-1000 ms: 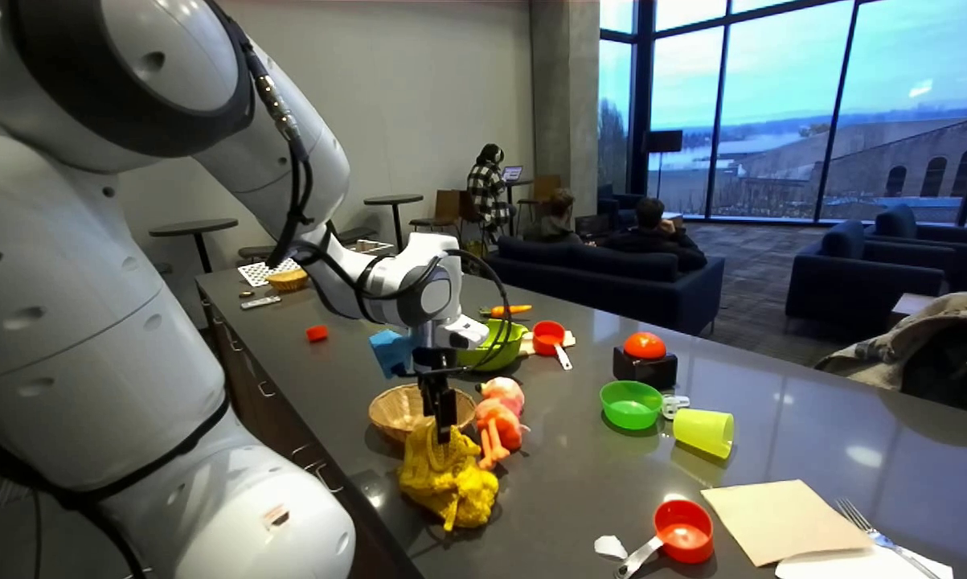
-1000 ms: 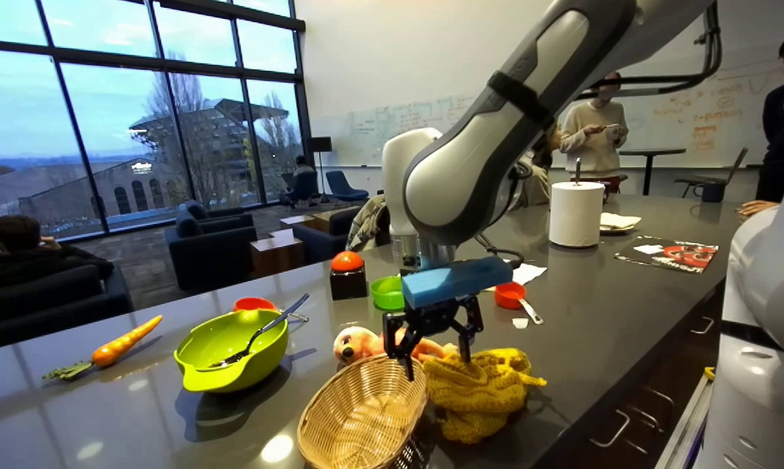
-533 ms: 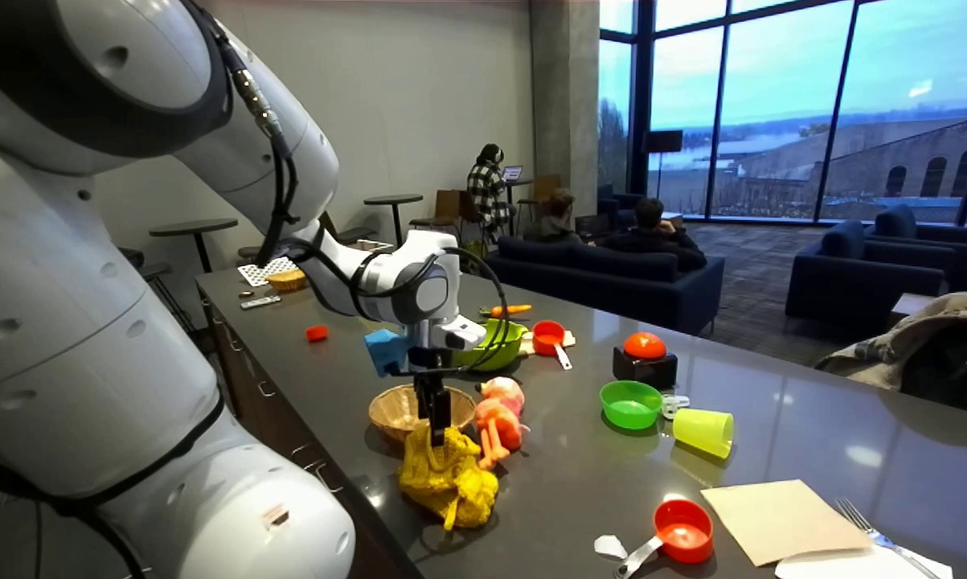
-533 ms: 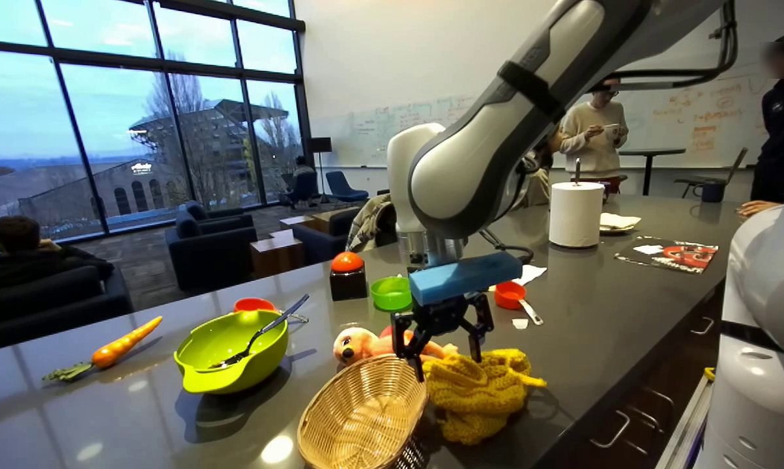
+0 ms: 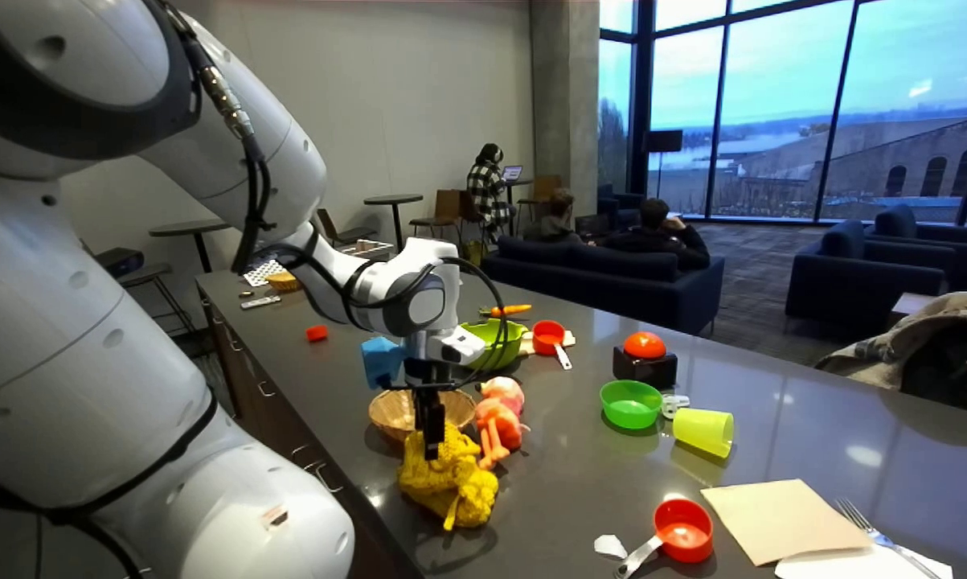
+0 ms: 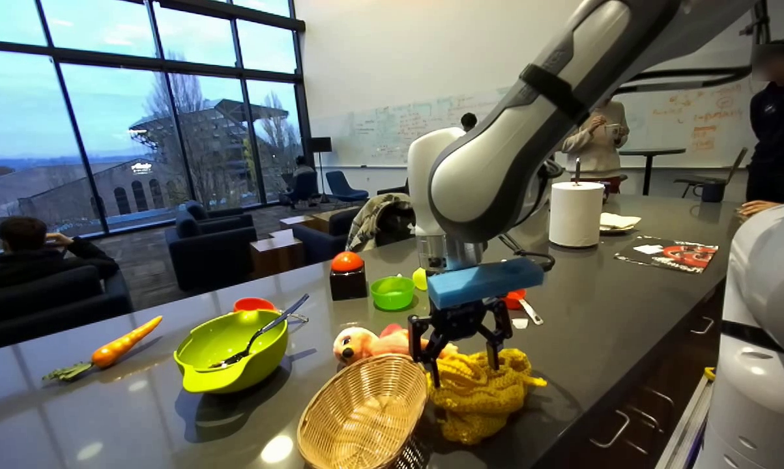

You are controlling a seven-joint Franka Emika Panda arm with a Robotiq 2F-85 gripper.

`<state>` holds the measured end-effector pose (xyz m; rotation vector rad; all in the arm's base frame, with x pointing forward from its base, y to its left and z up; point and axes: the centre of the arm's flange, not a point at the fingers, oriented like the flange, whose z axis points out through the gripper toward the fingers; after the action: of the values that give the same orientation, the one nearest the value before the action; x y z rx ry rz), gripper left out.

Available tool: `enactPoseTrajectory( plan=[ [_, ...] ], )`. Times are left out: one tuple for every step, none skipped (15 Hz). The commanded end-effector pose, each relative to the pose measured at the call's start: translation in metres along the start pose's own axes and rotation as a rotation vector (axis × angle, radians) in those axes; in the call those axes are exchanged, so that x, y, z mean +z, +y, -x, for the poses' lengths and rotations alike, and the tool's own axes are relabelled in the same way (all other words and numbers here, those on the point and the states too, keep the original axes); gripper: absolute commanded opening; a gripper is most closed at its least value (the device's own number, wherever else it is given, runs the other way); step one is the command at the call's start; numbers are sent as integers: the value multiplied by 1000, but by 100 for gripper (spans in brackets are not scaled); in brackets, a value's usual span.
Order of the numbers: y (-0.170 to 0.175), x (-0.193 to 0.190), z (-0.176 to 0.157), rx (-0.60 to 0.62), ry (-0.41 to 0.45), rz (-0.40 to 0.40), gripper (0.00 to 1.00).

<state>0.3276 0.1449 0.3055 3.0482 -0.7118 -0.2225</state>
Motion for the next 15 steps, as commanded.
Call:
enactPoseTrajectory(
  plan=[
    [7, 3, 0, -1, 41, -41, 100],
    [5, 6, -3, -9, 52, -49, 100],
    [4, 7, -5, -14, 62, -61, 100],
    [3, 7, -7, -16, 72, -72, 100],
    [3, 8, -8, -16, 80, -79, 100],
    [2, 10, -9, -17, 86, -86, 100],
    [2, 12, -11, -17, 91, -91, 100],
    [2, 14, -12, -17, 92, -94, 100],
    [3, 15, -12, -16, 94, -96, 100],
    [4, 17, -12, -11, 93, -100, 100],
    [7, 20, -11, 4, 87, -109, 100],
    [9, 21, -9, 17, 83, -117, 100],
    [11, 24, -7, 34, 79, -127, 100],
    [13, 26, -8, 48, 72, -129, 100],
    [13, 27, -7, 56, 67, -135, 100]
  ],
)
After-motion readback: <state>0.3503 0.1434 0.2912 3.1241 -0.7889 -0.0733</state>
